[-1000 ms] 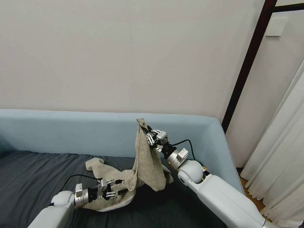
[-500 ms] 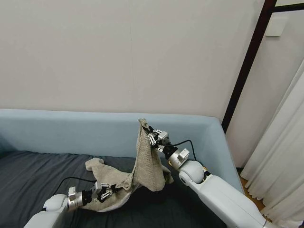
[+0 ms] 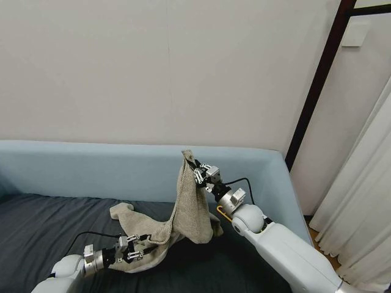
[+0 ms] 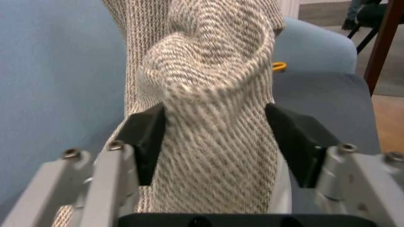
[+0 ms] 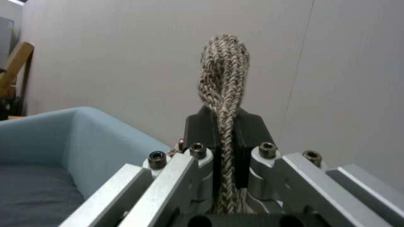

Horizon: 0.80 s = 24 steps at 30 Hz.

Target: Pick up the clothes from the sofa and hang them on the clothes hanger.

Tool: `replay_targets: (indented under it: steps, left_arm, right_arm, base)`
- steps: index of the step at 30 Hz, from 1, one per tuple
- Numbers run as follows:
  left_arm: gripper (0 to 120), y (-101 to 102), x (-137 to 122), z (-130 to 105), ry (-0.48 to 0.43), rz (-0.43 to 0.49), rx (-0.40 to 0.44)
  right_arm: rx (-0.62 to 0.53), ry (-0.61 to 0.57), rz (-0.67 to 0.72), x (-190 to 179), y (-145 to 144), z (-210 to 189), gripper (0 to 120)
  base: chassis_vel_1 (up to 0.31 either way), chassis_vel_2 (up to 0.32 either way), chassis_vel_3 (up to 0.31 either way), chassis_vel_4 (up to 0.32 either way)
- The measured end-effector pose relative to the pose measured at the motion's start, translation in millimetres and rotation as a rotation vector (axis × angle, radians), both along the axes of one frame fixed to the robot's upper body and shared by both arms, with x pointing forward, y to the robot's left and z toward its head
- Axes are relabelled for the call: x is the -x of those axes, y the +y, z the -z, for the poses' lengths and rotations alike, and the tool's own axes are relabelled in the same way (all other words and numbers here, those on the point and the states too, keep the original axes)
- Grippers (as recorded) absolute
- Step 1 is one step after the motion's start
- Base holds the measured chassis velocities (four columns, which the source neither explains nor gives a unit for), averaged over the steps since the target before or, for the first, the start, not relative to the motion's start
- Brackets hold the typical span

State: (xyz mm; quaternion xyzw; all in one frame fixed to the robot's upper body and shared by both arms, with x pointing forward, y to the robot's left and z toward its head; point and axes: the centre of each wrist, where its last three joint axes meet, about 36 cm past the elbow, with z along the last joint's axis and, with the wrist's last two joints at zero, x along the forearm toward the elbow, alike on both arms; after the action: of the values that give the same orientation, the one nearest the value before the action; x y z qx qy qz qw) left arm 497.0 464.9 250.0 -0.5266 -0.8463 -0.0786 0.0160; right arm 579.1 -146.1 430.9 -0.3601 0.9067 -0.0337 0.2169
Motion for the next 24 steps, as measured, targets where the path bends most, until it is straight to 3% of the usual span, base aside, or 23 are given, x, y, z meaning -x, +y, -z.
replay_targets:
  steps: [2,5,18,24]
  left_arm:
    - [75,1,-1,-1,-0.002,-0.001,-0.001]
    - [73,1,-2,-2,-0.003,-0.001,-0.002]
    - [22,10,1,-8,-0.016,-0.004,-0.004]
    - [4,15,5,-14,-0.036,-0.017,0.009]
  right_arm:
    - [-0.001,0.000,0.005,-2,-1,-1,4]
    - [-0.001,0.001,0.006,-3,-2,-1,4]
    - [0.001,-0.001,0.027,-9,-8,-3,4]
    - [0.002,0.002,0.043,-9,-13,-2,4]
  base:
    - [0.000,0.000,0.000,0.000]
    - [0.000,0.000,0.000,0.000]
    - [0.000,0.000,0.000,0.000]
    - [0.000,0.000,0.000,0.000]
